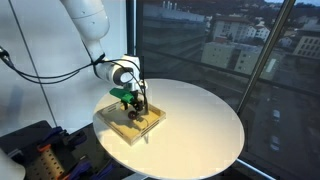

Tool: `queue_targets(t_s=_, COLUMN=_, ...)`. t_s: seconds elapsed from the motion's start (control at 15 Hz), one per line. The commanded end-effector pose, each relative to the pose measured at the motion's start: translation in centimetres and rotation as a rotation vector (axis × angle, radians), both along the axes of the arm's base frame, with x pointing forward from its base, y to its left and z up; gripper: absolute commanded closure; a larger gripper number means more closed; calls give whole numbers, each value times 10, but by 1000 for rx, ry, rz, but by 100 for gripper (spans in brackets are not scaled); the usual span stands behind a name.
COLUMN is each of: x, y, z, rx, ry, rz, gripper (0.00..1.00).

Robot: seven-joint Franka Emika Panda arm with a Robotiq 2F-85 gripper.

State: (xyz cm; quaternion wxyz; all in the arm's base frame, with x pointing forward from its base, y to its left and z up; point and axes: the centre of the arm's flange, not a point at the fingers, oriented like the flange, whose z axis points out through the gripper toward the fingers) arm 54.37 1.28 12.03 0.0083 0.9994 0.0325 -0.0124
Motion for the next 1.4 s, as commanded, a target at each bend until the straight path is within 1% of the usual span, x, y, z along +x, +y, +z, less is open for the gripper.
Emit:
queue_targets(t_s=0.0, x=7, y=-4, z=-7, rx=-3, ry=-6, rz=-4, gripper=0)
queue_targets(t_s=0.4, x=12, y=-6, z=-14, rx=-6, ry=-2, rz=-7, gripper=0)
queue_targets(t_s=0.47, x=13, y=-6, z=-15, rx=-6, ry=-2, rz=-6, gripper=10)
queue_targets(t_s=0.53, x=13, y=-6, z=-15, rx=-6, ry=-1, rz=-6, gripper=27)
queue_targets(t_s=0.6, x=13, y=-6, z=-16, rx=-6, ry=-1, rz=-7, gripper=34)
queue_targets(t_s=0.67, x=13, y=-6, z=-16, rx=-7, ry=-1, rz=-6, gripper=44)
queue_targets(t_s=0.8, x=13, y=-5, z=-18, rx=-5, ry=6, rz=-2, gripper=60)
queue_targets(t_s=0.87, x=14, y=-4, z=-17, rx=-6, ry=5, rz=1, gripper=64)
queue_targets(t_s=1.33, x=11, y=0, z=-1, rx=-7, ry=38, rz=15, gripper=64)
